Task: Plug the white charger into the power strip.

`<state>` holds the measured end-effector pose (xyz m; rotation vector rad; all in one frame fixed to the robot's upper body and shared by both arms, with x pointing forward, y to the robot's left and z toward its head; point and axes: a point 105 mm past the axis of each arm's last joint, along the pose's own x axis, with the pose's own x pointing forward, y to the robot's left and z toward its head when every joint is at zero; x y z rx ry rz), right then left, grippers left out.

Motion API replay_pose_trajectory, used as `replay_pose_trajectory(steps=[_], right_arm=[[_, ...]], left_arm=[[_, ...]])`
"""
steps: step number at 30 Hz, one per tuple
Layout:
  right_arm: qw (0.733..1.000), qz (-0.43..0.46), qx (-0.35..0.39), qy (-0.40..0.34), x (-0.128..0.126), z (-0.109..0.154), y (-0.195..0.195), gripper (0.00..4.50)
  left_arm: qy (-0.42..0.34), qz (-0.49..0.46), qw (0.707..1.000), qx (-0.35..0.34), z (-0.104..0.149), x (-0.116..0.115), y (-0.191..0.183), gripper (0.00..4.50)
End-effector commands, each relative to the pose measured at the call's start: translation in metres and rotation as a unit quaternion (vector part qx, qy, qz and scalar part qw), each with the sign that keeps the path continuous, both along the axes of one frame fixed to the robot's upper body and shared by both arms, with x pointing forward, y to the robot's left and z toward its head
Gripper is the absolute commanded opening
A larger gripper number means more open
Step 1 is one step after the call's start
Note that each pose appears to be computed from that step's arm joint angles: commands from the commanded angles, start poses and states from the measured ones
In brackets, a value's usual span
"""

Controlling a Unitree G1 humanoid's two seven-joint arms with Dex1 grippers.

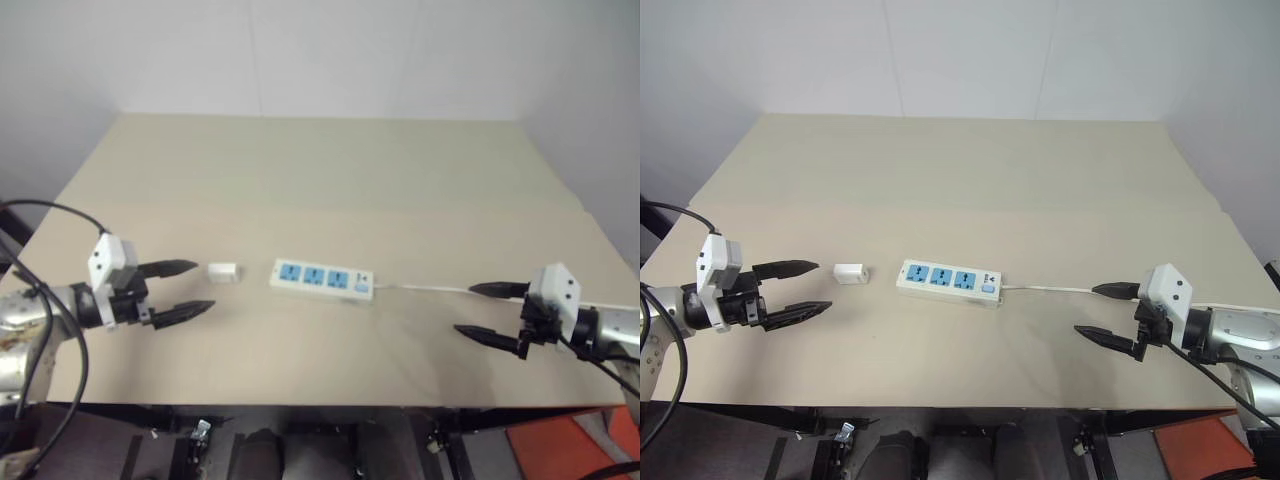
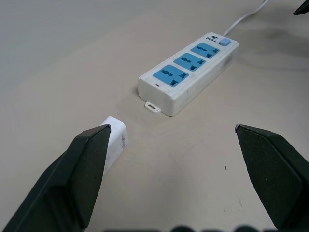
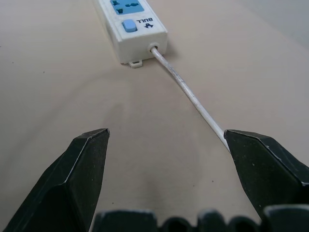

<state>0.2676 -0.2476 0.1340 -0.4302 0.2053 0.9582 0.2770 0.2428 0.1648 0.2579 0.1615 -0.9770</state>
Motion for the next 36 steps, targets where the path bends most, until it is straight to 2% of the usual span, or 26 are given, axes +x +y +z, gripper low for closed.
replay_pose_trajectory(steps=[1, 14, 18, 24, 28, 36], right_arm=[[1.0, 0.009, -0.003, -0.023, -0.001, 0.009, 0.003, 4.47], [0.999, 0.014, 0.004, -0.043, 0.003, 0.011, 0.008, 4.47], [0.997, 0.049, 0.021, -0.052, 0.013, 0.011, 0.03, 4.47], [0.988, 0.118, 0.064, -0.074, 0.047, 0.012, 0.087, 4.47], [0.983, 0.145, 0.079, -0.077, 0.062, 0.01, 0.112, 4.47], [0.98, 0.172, 0.086, -0.052, 0.072, -0.006, 0.124, 4.47]], left_arm=[[-0.025, -0.006, 1.0, 0.005, 0.014, 0.002, -0.002, 4.5], [-0.027, -0.005, 1.0, 0.003, 0.016, 0.001, -0.002, 4.5], [-0.03, -0.012, 0.999, 0.0, 0.017, 0.002, -0.008, 4.5], [-0.029, -0.038, 0.999, -0.001, 0.015, 0.007, -0.023, 4.5], [-0.03, -0.056, 0.998, -0.008, 0.015, 0.008, -0.036, 4.5], [-0.02, -0.059, 0.998, -0.004, 0.007, 0.004, -0.042, 4.5]])
